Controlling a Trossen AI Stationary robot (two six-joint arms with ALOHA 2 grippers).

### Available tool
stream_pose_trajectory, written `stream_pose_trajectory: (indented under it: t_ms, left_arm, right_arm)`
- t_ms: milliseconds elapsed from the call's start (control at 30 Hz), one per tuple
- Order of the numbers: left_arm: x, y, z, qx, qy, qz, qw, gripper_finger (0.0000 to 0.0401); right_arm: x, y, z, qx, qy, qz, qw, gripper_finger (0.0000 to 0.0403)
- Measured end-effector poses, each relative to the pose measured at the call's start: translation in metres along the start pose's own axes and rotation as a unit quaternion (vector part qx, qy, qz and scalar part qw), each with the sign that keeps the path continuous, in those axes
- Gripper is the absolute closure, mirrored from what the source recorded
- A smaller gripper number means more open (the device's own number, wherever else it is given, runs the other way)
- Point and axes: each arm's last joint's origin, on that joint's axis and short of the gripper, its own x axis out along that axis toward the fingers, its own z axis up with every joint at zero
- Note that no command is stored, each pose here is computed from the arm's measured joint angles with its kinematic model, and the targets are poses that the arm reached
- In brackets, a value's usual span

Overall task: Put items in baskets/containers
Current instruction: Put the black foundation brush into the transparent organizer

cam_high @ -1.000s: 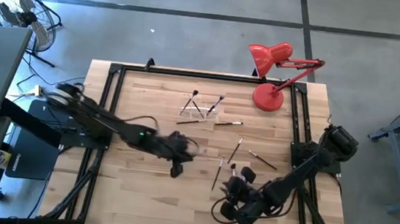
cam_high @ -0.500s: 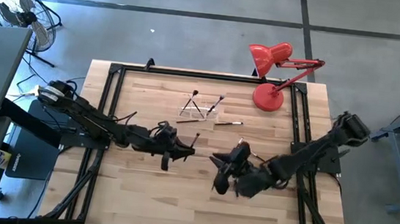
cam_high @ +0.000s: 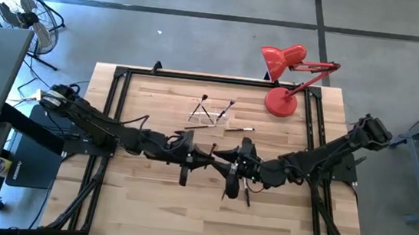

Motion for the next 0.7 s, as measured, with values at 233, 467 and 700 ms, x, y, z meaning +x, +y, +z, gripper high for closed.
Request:
stream_pose_trajectory:
  t_ms: [233, 467, 700]
  left_arm:
    - [0.0012, -0.0034, 0.0048, 0.011, -0.004, -0.014, 1.000, 0.0375]
    - [0.0011, -0.0042, 0.0048, 0.007, -0.002, -0.026, 1.000, 0.0375]
    - [0.0011, -0.0043, 0.0047, 0.007, 0.000, -0.029, 1.000, 0.0374]
  right_arm:
    - [0.0006, -0.0003, 0.0013, -0.016, -0.013, -0.012, 1.000, 0.0250]
    - [0.0007, 0.0002, 0.0015, -0.028, -0.012, -0.007, 1.000, 0.0273]
    - [0.0015, 0.0019, 0.0046, -0.065, -0.017, 0.017, 0.998, 0.0366]
